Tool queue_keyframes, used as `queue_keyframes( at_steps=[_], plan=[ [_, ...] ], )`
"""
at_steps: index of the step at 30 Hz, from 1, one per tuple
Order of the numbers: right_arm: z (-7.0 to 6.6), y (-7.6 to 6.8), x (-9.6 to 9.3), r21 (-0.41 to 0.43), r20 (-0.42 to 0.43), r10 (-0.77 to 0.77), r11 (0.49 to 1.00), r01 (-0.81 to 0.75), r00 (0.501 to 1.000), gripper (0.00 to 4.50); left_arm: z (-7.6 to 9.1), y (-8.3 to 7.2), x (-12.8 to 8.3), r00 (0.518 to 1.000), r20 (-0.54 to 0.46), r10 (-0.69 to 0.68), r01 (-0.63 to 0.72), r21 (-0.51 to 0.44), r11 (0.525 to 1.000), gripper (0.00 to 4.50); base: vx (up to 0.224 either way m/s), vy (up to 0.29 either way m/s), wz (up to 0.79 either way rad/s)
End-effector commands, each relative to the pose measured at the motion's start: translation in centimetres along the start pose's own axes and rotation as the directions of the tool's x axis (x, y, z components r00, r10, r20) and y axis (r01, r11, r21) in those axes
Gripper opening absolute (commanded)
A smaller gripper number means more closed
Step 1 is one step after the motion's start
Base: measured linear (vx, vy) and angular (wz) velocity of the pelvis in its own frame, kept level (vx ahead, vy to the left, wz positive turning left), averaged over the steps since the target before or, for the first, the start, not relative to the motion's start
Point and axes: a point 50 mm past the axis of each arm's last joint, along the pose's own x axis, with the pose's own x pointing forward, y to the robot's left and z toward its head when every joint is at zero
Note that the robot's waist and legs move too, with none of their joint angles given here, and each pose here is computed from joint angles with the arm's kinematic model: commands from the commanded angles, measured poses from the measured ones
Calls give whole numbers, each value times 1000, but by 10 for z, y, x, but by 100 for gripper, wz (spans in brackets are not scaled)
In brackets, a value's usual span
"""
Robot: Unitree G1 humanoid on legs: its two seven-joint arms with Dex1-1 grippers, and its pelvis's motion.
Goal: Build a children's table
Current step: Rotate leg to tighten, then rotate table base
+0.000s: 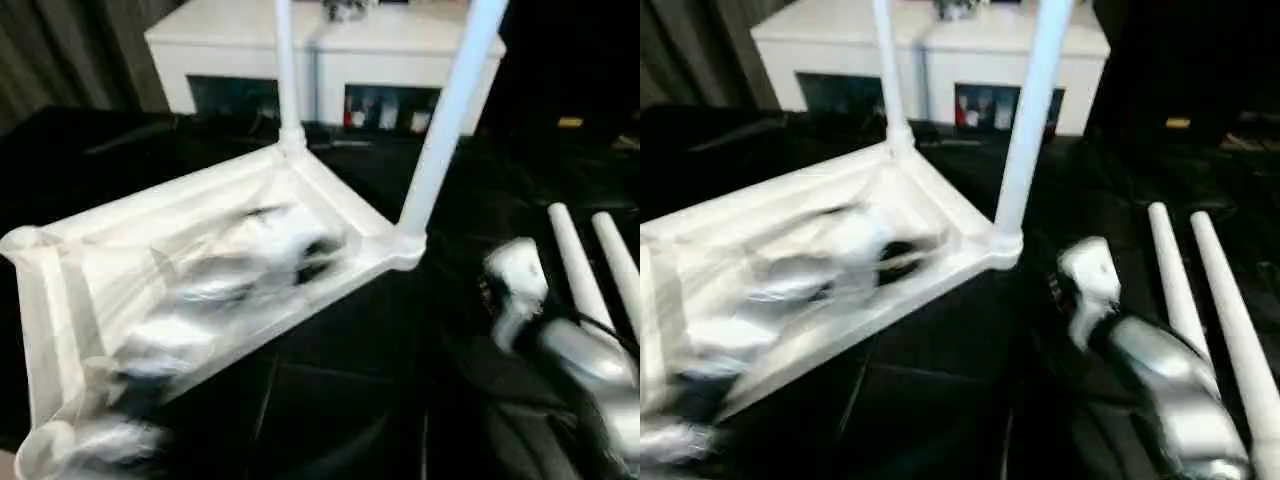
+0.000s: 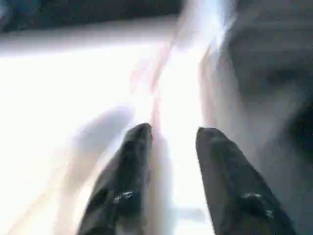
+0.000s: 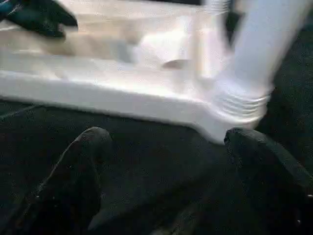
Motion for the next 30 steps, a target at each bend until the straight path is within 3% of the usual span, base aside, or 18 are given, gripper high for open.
queue_keyframes(
  at_steps=[1, 5, 6, 9, 10, 13, 14, 17, 19, 20, 23, 27, 28, 30],
  plan=[
    [9, 8, 8, -17, 26, 73, 997, -73, 997, 406, 4, 4, -8, 1000, -6, 1, -1, 30, 1000, 201, 0, 0, 0],
    [10, 7, 21, -42, 15, 57, 998, -57, 998, 406, -10, 27, -36, 981, -118, 152, -148, 43, 988, 227, 0, 0, 0],
    [10, 8, 30, -50, 10, 55, 997, -54, 998, 406, -18, 52, -57, 908, -216, 358, -354, 59, 933, 241, 0, 0, 0],
    [11, 7, 37, -61, 2, 46, 997, -45, 999, 406, -21, 73, -74, 793, -275, 544, -547, 73, 834, 262, 0, 0, 0],
    [11, 7, 37, -61, 2, 46, 997, -45, 999, 406, -21, 73, -74, 793, -275, 544, -547, 73, 834, 273, 0, 0, 0],
    [9, 7, 45, -64, -15, 46, 997, -46, 999, 406, -33, 89, -102, 624, -369, 689, -699, 130, 703, 297, 0, 0, 0],
    [9, 6, 46, -64, -19, 42, 997, -43, 999, 406, -35, 90, -105, 606, -381, 699, -708, 143, 692, 310, 0, 0, 0],
    [5, 5, 51, -68, -42, 16, 997, -18, 999, 406, -50, 95, -124, 474, -465, 748, -739, 251, 625, 333, 0, 0, 0],
    [3, 5, 52, -78, -52, -2, 997, -2, 999, 406, -59, 93, -132, 419, -515, 748, -724, 308, 618, 344, 0, 0, 0],
    [3, 5, 52, -79, -53, -3, 997, -1, 999, 406, -60, 93, -133, 413, -520, 747, -721, 314, 617, 353, 0, 0, 0],
    [-1, 1, 52, -76, -67, -48, 996, 43, 997, 406, -82, 84, -141, 344, -626, 700, -638, 392, 663, 366, 0, 0, 0],
    [-3, 0, 52, -75, -72, -66, 995, 60, 995, 406, -85, 79, -141, 341, -649, 680, -616, 393, 683, 405, 0, 0, 0],
    [-3, 0, 52, -73, -72, -67, 995, 62, 995, 406, -86, 77, -139, 351, -657, 667, -611, 379, 695, 405, 0, 0, 0],
    [-5, 0, 54, -67, -77, -76, 995, 71, 994, 406, -86, 71, -128, 416, -661, 624, -620, 296, 727, 441, 0, 0, 0]
  ],
)
